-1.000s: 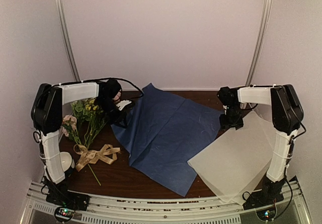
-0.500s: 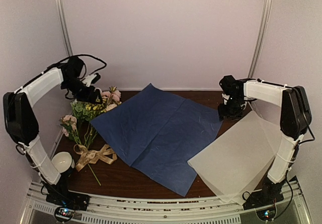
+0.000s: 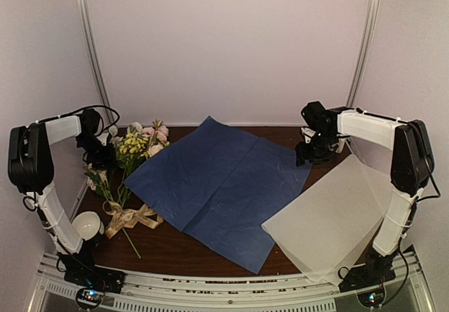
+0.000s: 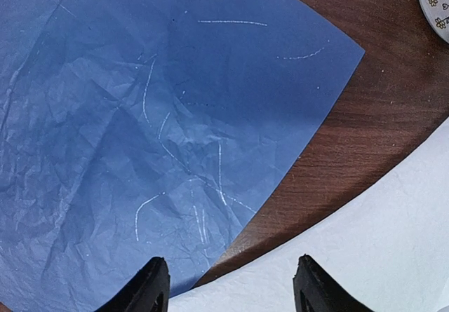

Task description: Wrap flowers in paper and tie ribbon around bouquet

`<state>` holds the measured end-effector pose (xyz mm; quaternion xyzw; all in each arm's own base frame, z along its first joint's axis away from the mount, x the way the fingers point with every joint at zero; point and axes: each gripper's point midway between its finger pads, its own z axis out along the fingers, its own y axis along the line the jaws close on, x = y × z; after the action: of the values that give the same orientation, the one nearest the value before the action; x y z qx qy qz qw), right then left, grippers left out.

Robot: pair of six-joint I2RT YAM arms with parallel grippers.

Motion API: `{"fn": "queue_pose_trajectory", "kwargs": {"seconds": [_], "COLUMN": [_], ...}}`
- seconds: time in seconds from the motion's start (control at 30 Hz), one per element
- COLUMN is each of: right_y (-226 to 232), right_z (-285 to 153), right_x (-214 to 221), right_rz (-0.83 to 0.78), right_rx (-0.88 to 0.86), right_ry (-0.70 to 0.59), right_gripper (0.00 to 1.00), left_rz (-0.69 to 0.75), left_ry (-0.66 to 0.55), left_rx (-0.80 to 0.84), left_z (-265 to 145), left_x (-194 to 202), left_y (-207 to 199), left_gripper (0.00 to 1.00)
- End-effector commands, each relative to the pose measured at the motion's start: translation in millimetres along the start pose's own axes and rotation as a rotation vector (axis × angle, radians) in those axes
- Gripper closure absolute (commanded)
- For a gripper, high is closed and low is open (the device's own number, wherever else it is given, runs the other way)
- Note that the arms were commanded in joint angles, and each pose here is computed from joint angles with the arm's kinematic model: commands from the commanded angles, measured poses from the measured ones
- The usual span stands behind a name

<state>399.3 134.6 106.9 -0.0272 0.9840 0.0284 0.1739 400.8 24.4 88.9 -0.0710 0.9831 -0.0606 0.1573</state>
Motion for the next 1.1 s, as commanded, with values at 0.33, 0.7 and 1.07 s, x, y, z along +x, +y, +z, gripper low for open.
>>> {"fn": "queue_pose_trajectory", "kwargs": {"seconds": [0.33,0.7,1.07], "right_y": [9.2,5.8,57.0], "right_z": [-2.5,-20.7,-71.1], "right_x": [-3.4,-8.0,-41.1], "right_rz": [-0.019,-0.015,-0.062], "right_rx": [-0.042,-0.027,-0.226], "right_ry": [-0.016,-0.053,-0.244], "right_gripper": [0.38,0.37,0.37], "left_rz": [-0.031,-0.015,0.198], "left_ry": [0.055,-0.146,-0.919], "left_rx": [-0.066,-0.130,-0.049], "left_z": [43.3,-16.1,-217.9], "left_x": [-6.1,-31.0,-68.6], "left_y": [17.4,21.0,-36.4], "left_gripper": [0.64,1.00,1.00]}}
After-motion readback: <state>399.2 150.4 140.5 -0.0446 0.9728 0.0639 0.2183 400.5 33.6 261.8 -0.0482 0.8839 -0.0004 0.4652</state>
